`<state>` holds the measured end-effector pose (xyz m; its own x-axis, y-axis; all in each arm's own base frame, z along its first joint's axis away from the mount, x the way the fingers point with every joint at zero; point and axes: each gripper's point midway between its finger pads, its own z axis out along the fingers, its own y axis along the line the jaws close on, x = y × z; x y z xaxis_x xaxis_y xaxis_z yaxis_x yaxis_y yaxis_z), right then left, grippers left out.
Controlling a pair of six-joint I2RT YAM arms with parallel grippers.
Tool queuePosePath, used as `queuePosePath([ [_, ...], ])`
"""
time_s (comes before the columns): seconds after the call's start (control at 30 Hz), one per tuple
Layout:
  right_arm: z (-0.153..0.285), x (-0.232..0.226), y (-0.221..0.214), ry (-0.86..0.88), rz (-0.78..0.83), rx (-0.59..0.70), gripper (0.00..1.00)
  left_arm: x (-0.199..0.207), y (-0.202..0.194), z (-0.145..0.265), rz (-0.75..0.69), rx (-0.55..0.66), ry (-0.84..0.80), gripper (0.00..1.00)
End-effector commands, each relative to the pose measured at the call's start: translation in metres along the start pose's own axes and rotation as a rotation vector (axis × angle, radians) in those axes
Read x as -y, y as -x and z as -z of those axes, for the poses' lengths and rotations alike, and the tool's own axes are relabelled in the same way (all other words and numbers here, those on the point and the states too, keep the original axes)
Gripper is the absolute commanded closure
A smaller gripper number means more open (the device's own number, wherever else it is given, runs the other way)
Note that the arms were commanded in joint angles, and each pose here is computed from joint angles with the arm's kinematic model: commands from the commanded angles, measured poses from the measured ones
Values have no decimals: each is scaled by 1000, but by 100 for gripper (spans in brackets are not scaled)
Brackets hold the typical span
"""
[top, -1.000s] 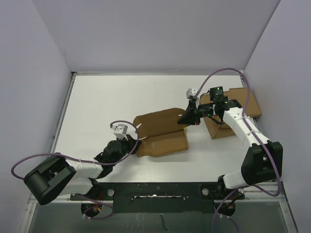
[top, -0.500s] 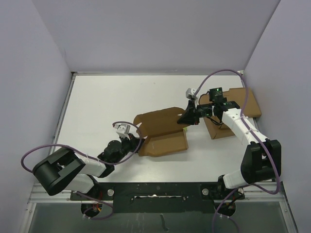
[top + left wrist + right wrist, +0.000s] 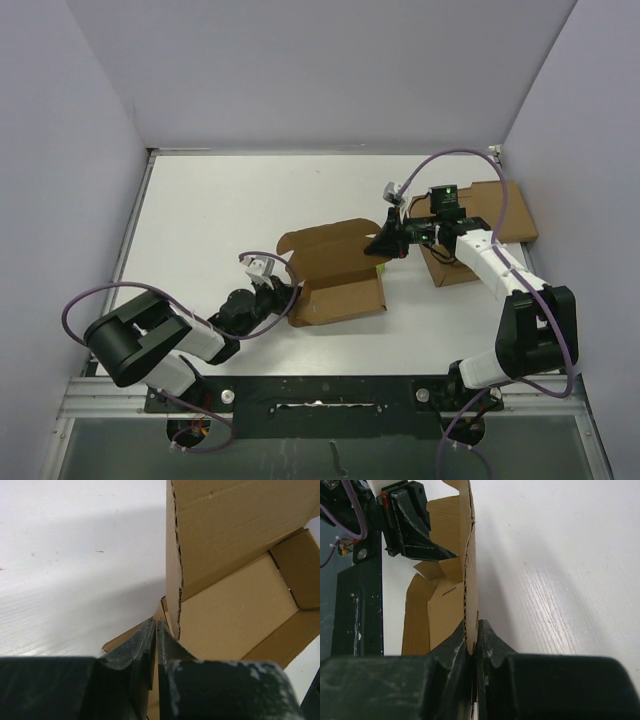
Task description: Fold the paper box
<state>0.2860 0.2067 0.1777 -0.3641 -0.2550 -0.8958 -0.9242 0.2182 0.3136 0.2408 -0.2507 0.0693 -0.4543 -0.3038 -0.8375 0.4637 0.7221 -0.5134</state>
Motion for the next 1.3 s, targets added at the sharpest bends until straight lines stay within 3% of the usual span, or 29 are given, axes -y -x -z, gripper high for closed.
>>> queuePosePath([
  [0.0, 1, 2, 15, -28, 35, 41, 100, 21, 23, -13, 22, 92, -62, 95],
  [1.27, -9, 9, 5, -58, -23, 41, 100, 14, 11, -27, 100, 19, 38, 91],
])
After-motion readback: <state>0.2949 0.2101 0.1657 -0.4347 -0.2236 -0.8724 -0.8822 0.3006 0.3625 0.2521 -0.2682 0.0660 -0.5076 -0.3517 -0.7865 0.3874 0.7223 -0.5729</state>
